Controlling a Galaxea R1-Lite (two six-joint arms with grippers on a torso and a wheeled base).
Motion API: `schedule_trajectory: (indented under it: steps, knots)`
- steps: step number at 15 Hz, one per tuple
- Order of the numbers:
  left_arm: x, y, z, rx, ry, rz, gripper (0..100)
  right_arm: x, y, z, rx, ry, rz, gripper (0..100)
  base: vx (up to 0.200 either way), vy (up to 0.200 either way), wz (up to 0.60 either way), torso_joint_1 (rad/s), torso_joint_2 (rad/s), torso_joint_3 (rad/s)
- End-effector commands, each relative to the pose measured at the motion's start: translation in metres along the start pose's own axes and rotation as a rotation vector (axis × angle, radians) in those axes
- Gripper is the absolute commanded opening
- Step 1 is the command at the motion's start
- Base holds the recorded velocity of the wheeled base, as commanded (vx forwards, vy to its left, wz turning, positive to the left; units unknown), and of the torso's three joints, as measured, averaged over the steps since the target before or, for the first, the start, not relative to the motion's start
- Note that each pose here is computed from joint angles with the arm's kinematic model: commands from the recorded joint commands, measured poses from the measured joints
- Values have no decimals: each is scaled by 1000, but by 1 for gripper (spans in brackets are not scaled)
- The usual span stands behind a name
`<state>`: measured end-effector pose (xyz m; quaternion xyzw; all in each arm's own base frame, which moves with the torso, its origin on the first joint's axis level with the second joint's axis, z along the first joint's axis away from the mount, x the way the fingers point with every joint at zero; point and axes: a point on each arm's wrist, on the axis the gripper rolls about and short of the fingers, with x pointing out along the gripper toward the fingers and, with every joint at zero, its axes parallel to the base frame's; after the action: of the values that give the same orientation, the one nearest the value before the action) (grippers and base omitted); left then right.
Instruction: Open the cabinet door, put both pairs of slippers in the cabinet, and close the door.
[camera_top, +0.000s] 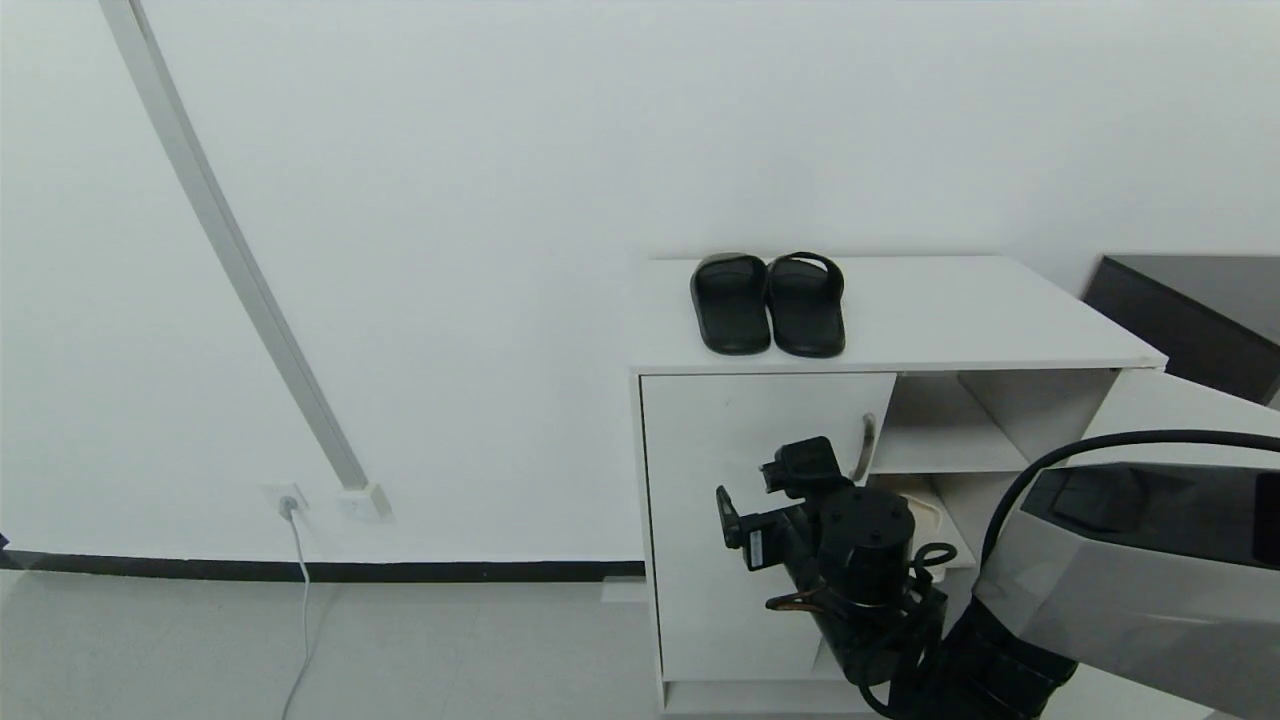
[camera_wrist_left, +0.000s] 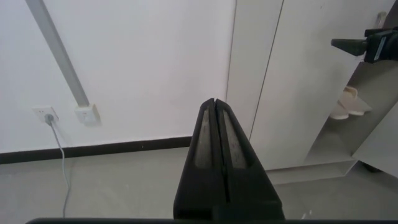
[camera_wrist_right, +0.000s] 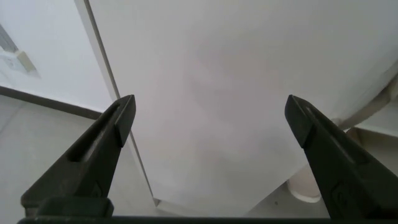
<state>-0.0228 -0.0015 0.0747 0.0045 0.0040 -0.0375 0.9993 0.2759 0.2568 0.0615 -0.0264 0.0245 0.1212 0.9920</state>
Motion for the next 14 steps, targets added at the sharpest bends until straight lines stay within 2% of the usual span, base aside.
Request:
schedule_trajectory:
  steps: [1, 10, 14]
  knots:
    - [0, 0, 0, 0, 1, 0, 0, 0, 0, 0, 0, 0, 1, 100, 0, 0, 0, 212, -520, -310]
    - [0, 0, 0, 0, 1, 0, 0, -1, 0, 1, 4, -9, -1, 100, 0, 0, 0, 251, -574, -324]
    - [0, 0, 0, 0, 1, 0, 0, -1, -2, 4, 10, -17, -4, 100, 0, 0, 0, 192, -409, -222]
